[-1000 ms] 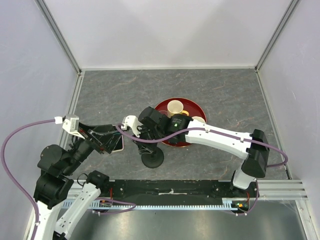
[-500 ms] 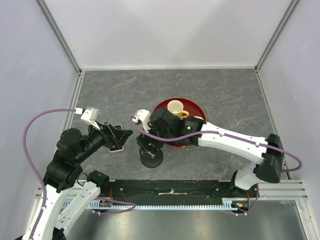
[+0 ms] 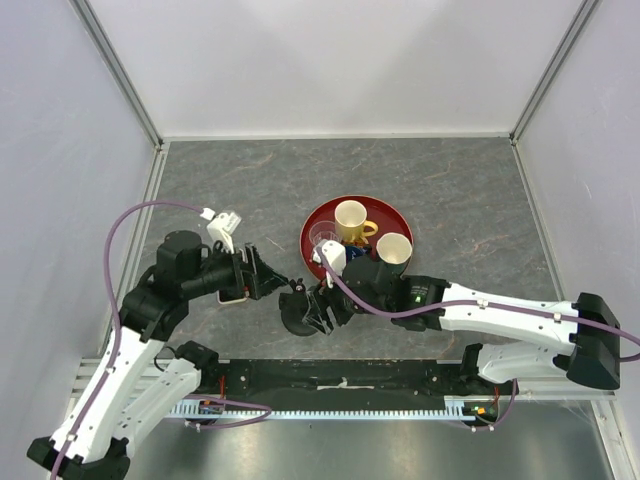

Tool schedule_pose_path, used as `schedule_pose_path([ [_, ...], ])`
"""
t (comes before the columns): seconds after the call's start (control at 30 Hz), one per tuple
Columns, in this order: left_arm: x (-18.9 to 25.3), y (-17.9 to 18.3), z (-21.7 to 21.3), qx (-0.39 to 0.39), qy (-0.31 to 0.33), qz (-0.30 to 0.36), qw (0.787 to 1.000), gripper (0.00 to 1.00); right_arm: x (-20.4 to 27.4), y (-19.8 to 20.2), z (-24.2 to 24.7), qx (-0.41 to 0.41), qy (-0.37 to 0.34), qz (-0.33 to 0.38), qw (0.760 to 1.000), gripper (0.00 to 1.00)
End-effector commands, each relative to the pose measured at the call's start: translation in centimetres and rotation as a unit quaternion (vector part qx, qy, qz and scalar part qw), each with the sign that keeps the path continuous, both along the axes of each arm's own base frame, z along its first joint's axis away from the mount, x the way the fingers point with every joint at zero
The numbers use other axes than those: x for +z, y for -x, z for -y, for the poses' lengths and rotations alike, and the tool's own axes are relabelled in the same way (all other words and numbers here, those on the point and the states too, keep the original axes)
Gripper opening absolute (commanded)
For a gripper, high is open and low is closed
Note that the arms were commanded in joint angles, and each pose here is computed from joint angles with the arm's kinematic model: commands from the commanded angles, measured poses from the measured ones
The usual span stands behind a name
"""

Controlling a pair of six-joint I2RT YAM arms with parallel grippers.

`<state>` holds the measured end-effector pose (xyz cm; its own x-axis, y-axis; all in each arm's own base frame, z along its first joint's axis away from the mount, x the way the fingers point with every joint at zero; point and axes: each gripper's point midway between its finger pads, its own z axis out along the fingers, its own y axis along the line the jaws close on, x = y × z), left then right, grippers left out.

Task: Place the phone on the phone stand

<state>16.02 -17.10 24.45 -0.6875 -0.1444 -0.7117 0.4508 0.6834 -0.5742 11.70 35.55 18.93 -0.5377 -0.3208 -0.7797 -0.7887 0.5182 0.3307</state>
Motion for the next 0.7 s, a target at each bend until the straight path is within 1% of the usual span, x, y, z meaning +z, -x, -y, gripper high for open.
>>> schedule_pose_path([
  [0.0,-0.5,2.2,1.6,-0.059,0.030,-0.068,0.995,0.91,2.8,-0.4,-2.2,-0.030,-0.116,-0.013,0.993,0.72],
  [0.1,-1.1,2.7,1.8,-0.063,0.036,-0.091,0.993,0.91,2.0,-0.8,-2.2,-0.041,-0.111,-0.012,0.993,0.69],
  [0.23,-1.7,2.3,1.4,-0.046,0.027,-0.089,0.995,0.90,2.1,-1.4,-2.8,-0.049,-0.124,-0.001,0.991,0.61],
  [0.4,-1.8,1.8,1.0,-0.018,0.022,-0.089,0.996,0.88,1.9,-1.8,-3.5,-0.044,-0.121,0.010,0.992,0.61],
  [0.5,-1.8,1.5,0.4,0.000,0.019,-0.076,0.997,0.86,1.6,-2.0,-3.8,-0.040,-0.112,0.014,0.993,0.57],
  [0.53,-1.7,1.5,0.3,0.004,0.018,-0.073,0.997,0.86,1.6,-1.9,-3.9,-0.037,-0.111,0.014,0.993,0.54],
  [0.67,-1.3,1.8,0.1,0.006,0.021,-0.068,0.997,0.86,0.9,-1.6,-4.0,-0.013,-0.095,0.026,0.995,0.53],
])
